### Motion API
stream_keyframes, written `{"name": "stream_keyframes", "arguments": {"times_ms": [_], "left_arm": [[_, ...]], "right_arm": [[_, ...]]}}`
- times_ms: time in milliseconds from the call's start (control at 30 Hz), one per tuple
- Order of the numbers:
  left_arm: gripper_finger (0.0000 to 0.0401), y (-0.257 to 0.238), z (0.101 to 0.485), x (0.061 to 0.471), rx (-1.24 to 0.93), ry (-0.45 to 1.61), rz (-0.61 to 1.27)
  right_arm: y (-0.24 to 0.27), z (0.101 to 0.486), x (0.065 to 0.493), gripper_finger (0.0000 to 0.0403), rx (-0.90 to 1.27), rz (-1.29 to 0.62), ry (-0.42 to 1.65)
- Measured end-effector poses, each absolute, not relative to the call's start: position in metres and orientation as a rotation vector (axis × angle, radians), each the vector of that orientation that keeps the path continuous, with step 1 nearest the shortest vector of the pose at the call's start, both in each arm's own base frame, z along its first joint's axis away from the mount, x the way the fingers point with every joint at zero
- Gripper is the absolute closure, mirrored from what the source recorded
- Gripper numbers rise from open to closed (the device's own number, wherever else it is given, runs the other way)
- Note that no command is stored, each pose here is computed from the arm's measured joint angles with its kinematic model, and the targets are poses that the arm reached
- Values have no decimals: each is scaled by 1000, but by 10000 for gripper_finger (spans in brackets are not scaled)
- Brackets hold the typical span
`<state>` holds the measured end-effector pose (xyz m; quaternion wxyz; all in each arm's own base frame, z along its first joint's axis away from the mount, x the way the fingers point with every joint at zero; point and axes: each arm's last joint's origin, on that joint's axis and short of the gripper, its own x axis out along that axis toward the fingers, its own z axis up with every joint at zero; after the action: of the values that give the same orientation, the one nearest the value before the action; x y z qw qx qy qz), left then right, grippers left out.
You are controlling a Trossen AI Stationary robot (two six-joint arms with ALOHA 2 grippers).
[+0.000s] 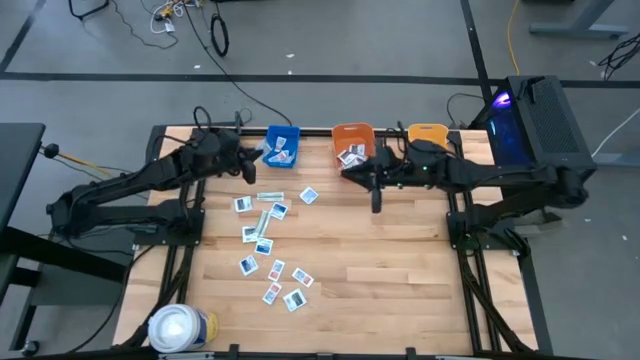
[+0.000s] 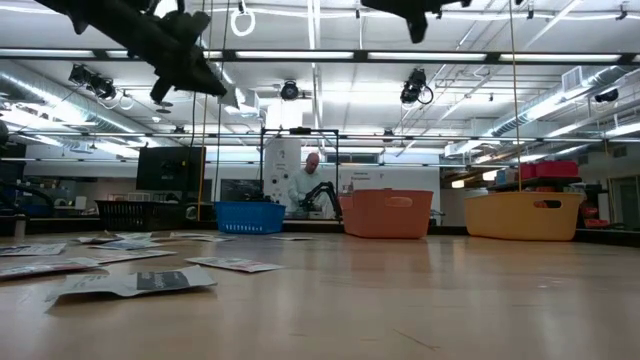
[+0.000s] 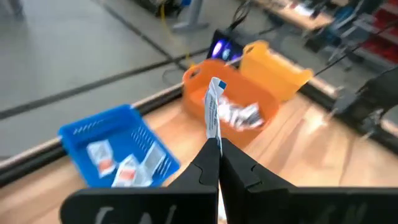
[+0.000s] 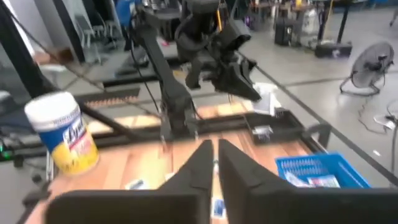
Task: Pick & Place First Aid Supplies
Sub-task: Put the alcohol pad into the black bin
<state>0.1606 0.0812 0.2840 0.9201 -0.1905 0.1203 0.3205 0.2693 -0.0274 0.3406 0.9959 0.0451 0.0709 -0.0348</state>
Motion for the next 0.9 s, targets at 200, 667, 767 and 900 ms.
{"name": "stream_keyframes", "arguments": {"times_ms": [200,667,767,900], "left_arm": [[400,88,274,150,-414,340,812],[401,110,266,127,-434,400,1089],[401,108,262,124,-466,439,1123],[401,100,259,123,-460,454,1196]], "right_arm": [[-29,340,248,392,92,-90,254],[-29,340,246,399,94,-91,269],[-29,340,246,401,94,-91,270],[-29,340,246,401,110,-93,269]]}}
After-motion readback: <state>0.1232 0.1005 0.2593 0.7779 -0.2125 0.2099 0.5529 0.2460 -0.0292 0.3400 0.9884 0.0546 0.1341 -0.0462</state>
